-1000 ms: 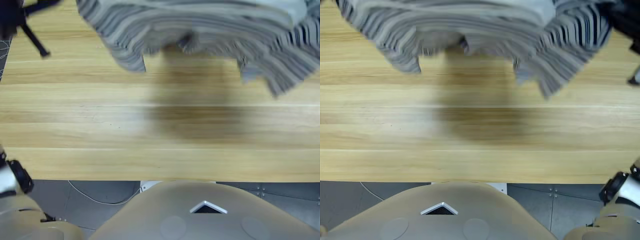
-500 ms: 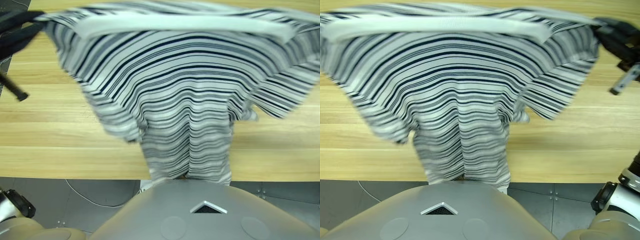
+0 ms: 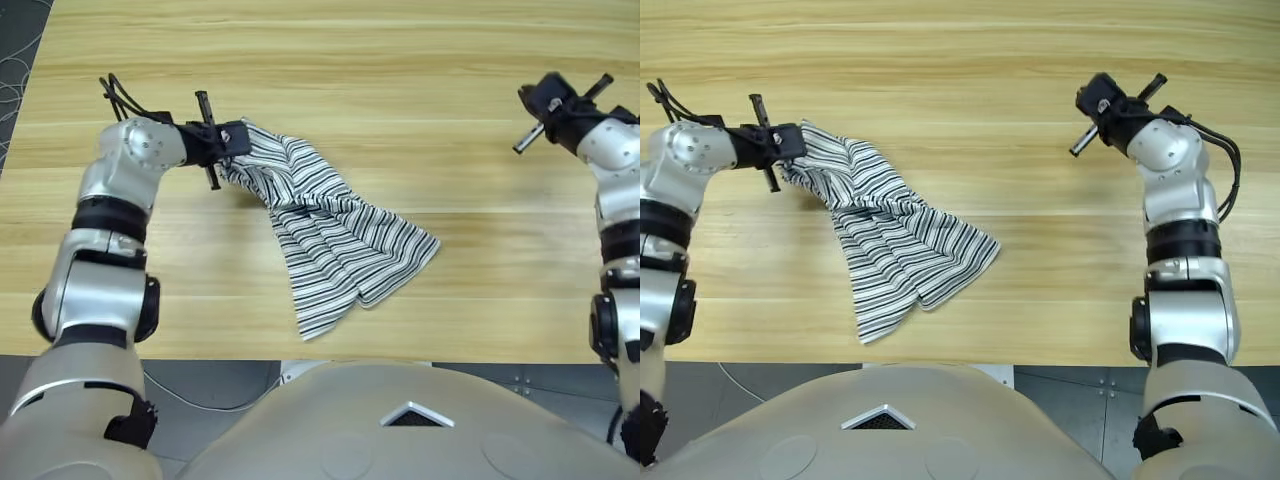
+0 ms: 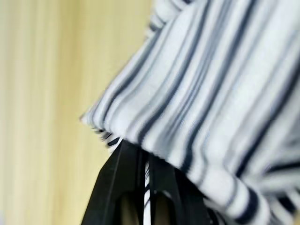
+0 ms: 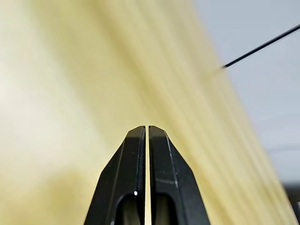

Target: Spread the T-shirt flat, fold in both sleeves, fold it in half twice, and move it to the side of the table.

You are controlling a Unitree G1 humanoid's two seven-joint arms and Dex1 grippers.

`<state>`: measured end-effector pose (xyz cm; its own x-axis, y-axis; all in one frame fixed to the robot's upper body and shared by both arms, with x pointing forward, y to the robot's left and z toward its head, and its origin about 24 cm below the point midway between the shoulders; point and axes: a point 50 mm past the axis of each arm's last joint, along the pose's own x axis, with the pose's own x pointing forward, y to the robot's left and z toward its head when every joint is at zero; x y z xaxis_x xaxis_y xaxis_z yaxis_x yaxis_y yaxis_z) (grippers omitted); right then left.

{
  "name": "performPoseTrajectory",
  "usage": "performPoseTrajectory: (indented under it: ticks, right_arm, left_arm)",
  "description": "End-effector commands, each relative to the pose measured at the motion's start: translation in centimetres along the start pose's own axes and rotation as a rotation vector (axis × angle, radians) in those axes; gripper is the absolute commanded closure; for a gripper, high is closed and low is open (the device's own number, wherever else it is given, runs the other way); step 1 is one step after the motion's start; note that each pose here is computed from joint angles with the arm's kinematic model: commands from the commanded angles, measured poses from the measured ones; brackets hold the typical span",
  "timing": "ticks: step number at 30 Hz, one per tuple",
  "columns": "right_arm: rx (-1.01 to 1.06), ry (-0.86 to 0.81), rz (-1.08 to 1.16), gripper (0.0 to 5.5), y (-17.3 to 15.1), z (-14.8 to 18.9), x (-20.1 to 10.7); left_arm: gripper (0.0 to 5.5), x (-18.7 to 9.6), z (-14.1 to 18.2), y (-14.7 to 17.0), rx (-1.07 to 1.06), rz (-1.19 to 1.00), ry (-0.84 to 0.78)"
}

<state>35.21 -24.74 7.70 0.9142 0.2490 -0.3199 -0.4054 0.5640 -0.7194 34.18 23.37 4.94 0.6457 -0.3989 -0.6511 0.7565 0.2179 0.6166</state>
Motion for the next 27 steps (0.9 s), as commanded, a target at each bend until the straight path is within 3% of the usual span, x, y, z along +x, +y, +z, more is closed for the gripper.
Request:
performPoseTrajectory:
  ticks: [1,8,14,20,26,27]
  right_arm:
    - [0.006,-0.049,-0.05,5.4,0.0,1.5,1.5]
    - [0.084,-0.252,-0.025,5.4,1.1,5.4,2.8]
    - [0.354,-0.628,0.404,5.4,7.1,13.1,2.3]
    - [0.379,-0.647,0.712,5.4,12.9,17.7,1.4]
    - [0.371,-0.542,0.71,5.4,16.1,19.0,2.6]
    - [0.392,-0.547,0.724,5.2,16.5,19.3,2.5]
  left_arm:
    - [5.38,0.5,1.1,2.0,-0.018,0.142,-0.025]
    - [5.38,0.6,2.3,3.6,-0.068,0.28,-0.081]
    - [5.38,0.9,2.3,3.3,-0.086,0.278,-0.084]
    - [5.38,1.1,2.0,3.1,-0.114,0.285,-0.058]
    - [5.38,1.5,2.3,2.8,-0.108,0.277,-0.066]
    - [5.4,1.5,2.4,2.7,-0.107,0.275,-0.067]
